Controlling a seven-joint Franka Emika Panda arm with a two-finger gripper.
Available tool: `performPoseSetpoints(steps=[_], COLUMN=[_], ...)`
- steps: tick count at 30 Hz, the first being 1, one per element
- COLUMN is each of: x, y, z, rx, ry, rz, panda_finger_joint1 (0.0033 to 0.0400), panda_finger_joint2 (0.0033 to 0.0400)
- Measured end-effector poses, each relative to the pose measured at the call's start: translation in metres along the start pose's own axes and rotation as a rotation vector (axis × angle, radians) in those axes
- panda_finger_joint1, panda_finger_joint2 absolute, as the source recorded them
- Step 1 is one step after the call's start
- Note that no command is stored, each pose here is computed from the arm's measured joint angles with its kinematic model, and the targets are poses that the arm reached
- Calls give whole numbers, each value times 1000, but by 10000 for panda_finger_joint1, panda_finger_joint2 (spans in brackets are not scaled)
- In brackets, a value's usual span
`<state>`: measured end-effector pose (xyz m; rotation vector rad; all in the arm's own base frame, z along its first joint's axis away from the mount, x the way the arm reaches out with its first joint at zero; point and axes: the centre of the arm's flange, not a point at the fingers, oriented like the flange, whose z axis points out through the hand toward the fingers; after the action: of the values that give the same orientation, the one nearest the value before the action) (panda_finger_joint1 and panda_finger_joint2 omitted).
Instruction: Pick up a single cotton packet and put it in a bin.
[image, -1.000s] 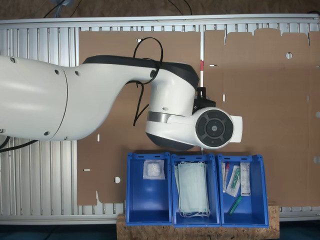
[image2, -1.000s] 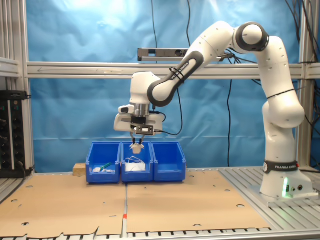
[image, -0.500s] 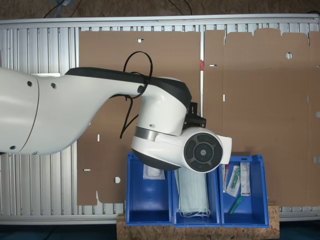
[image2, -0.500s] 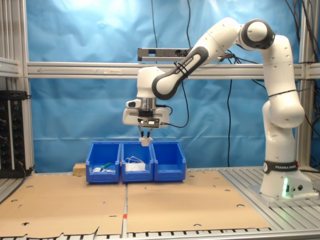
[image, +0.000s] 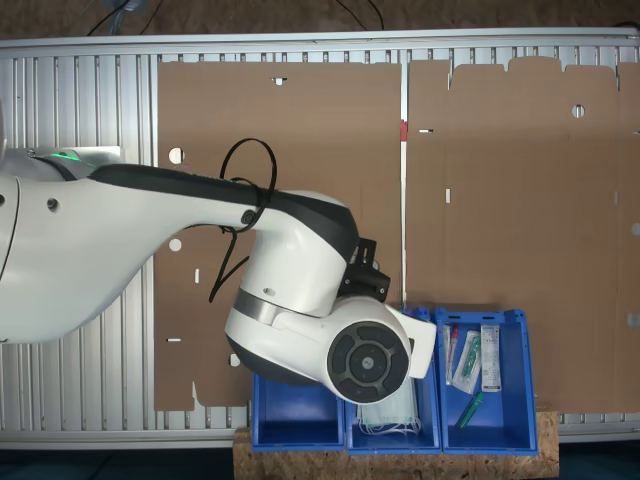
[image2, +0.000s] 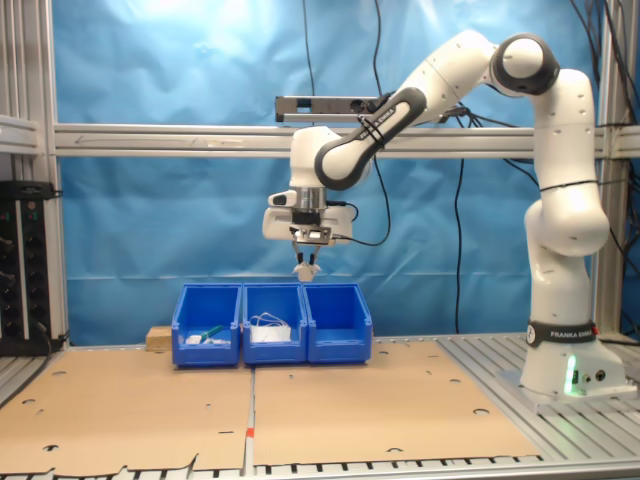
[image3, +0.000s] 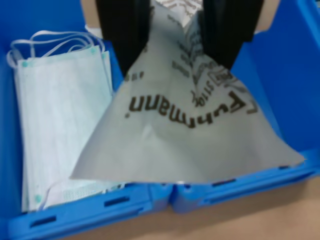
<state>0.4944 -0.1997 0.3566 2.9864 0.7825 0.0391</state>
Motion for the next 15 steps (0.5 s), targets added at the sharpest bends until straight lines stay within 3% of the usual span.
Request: performPoseSetpoints(steps=[15], x=[-55], y=[31], z=[7], rx=[17], ry=[-24], rz=[118], panda_finger_joint1=[72], panda_finger_joint2=[72])
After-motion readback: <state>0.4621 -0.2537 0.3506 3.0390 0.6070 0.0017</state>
